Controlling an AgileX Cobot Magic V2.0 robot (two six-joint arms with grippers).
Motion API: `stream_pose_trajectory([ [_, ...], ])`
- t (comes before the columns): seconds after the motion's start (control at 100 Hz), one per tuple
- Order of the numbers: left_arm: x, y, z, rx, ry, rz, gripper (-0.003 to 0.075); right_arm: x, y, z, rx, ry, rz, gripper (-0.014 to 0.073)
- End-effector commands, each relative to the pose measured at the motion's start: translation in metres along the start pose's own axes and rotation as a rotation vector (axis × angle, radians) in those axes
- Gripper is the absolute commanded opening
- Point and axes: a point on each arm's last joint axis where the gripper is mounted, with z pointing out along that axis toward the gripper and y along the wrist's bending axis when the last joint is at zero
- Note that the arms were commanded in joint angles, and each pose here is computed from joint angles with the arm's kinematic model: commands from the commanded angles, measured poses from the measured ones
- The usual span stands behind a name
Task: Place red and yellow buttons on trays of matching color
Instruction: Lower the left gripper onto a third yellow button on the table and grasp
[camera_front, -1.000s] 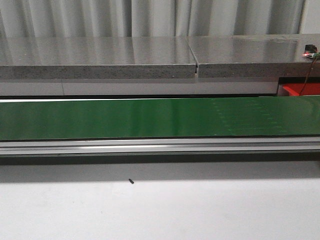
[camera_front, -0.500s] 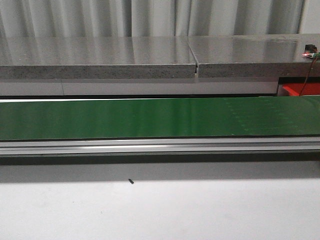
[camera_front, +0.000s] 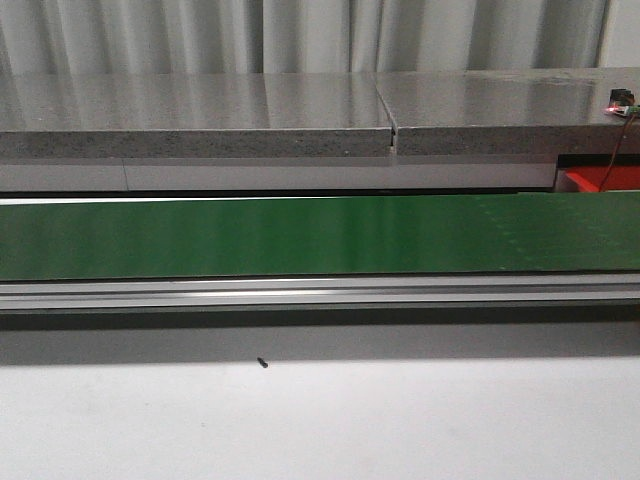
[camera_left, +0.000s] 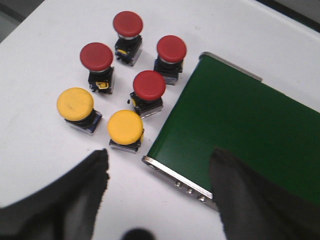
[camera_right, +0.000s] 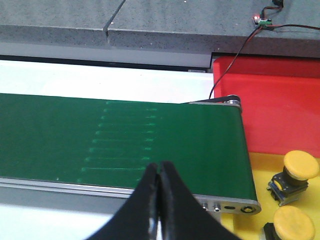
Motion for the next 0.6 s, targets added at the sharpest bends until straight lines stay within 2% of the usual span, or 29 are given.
stream_pose_trajectory([
  [0.0, -0.017, 0.005, 0.000, -0.003, -0.083, -0.043, 0.0573, -0.014, -0.001, -0.003, 0.022, -0.084, -0.009, -0.0066],
  [0.31, -0.015, 0.052, 0.048, -0.104, 0.091, -0.263, 0.0565, -0.014, -0.001, -0.003, 0.022, -0.084, -0.009, -0.0066],
  [0.43, -0.010, 0.068, 0.067, -0.139, 0.163, -0.289, 0.0565, -0.014, -0.001, -0.003, 0.022, -0.084, -0.009, -0.0066],
  [0.59, -0.011, 0.078, 0.085, -0.151, 0.188, -0.311, 0.0565, -0.014, -0.001, -0.003, 0.022, -0.084, -0.009, -0.0066],
])
